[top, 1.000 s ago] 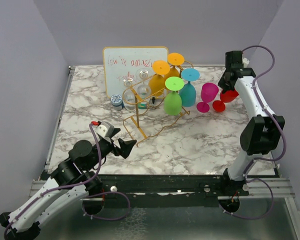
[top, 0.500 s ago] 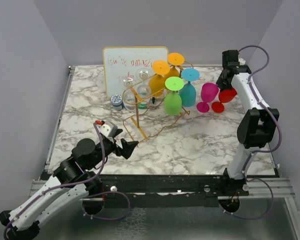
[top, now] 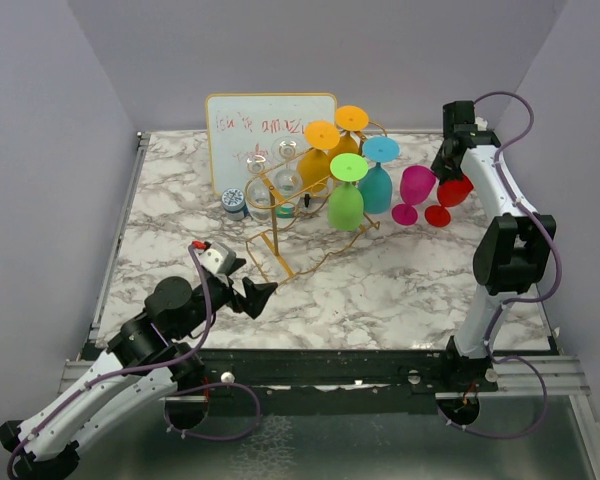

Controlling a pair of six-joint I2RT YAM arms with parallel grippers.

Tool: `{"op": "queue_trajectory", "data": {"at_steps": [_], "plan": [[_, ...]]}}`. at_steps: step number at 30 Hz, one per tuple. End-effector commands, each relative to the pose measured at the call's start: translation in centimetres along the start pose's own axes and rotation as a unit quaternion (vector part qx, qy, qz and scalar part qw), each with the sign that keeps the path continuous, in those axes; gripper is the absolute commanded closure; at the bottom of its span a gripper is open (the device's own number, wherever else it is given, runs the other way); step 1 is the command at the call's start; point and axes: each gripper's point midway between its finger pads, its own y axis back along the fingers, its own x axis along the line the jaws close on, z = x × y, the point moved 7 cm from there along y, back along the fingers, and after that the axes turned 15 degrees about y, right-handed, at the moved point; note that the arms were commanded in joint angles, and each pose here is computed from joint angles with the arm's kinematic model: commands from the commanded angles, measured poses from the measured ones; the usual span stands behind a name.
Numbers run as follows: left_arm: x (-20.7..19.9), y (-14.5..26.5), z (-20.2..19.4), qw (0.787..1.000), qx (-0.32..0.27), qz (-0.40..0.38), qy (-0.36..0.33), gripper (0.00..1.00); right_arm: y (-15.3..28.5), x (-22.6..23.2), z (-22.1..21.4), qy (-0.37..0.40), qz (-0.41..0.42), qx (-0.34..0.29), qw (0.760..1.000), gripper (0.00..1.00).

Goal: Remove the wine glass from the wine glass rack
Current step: Place the wine glass at the center of the board, then pick up the wine glass from the wine rack.

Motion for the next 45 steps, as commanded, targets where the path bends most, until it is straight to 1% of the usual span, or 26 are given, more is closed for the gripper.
{"op": "queue_trajectory", "data": {"at_steps": [1,3,9,21,27,28,30,33,37,40,42,44,45], "plan": [[-0.2,-0.2,-0.1,1.0,0.002,-0.012,-0.005,0.01,-0.5,0.1,-0.4,0.016,0.008,0.019,1.0,0.87],[-0.2,-0.2,-0.1,1.0,0.003,-0.013,-0.005,0.01,-0.3,0.0,-0.2,0.018,0.007,0.017,1.0,0.84],[-0.2,-0.4,-0.3,1.0,0.007,-0.014,-0.005,0.01,0.6,0.0,0.9,0.021,0.016,0.002,1.0,0.8],[-0.4,-0.6,-0.5,1.0,0.016,-0.021,-0.005,0.01,3.2,-0.5,2.9,0.032,0.024,-0.023,0.999,0.78],[-0.4,-0.6,-0.5,1.0,0.018,-0.023,-0.006,0.01,6.8,-0.9,4.3,0.026,0.051,-0.058,0.997,0.78],[-0.4,-0.6,-0.5,1.0,0.018,-0.023,-0.006,0.01,7.6,-1.1,4.5,0.024,0.057,-0.067,0.996,0.76],[-0.4,-0.6,-0.5,0.999,0.019,-0.025,-0.007,0.01,9.3,-1.3,4.9,0.018,0.069,-0.088,0.994,0.7],[-0.5,-0.6,-0.5,0.999,0.019,-0.027,-0.006,0.01,11.8,-1.5,4.7,0.01,0.101,-0.114,0.988,0.66],[-0.4,-0.7,-0.6,0.999,0.021,-0.024,-0.005,0.01,14.7,-1.1,2.9,0.005,0.18,-0.141,0.974,0.65],[-0.4,-0.8,-0.7,0.999,0.025,-0.023,-0.005,0.01,16.8,-0.6,1.2,-0.009,0.242,-0.155,0.958,0.64],[-0.4,-0.9,-0.8,0.999,0.028,-0.022,-0.004,0.01,18.0,-0.3,-0.5,-0.021,0.284,-0.157,0.946,0.62],[-0.4,-1.0,-0.9,0.999,0.031,-0.021,-0.003,0.01,19.3,0.1,-2.5,-0.039,0.335,-0.153,0.929,0.6],[-0.4,-1.1,-1.0,0.999,0.032,-0.021,-0.003,0.01,20.1,0.4,-3.3,-0.045,0.368,-0.161,0.915,0.6]]}}
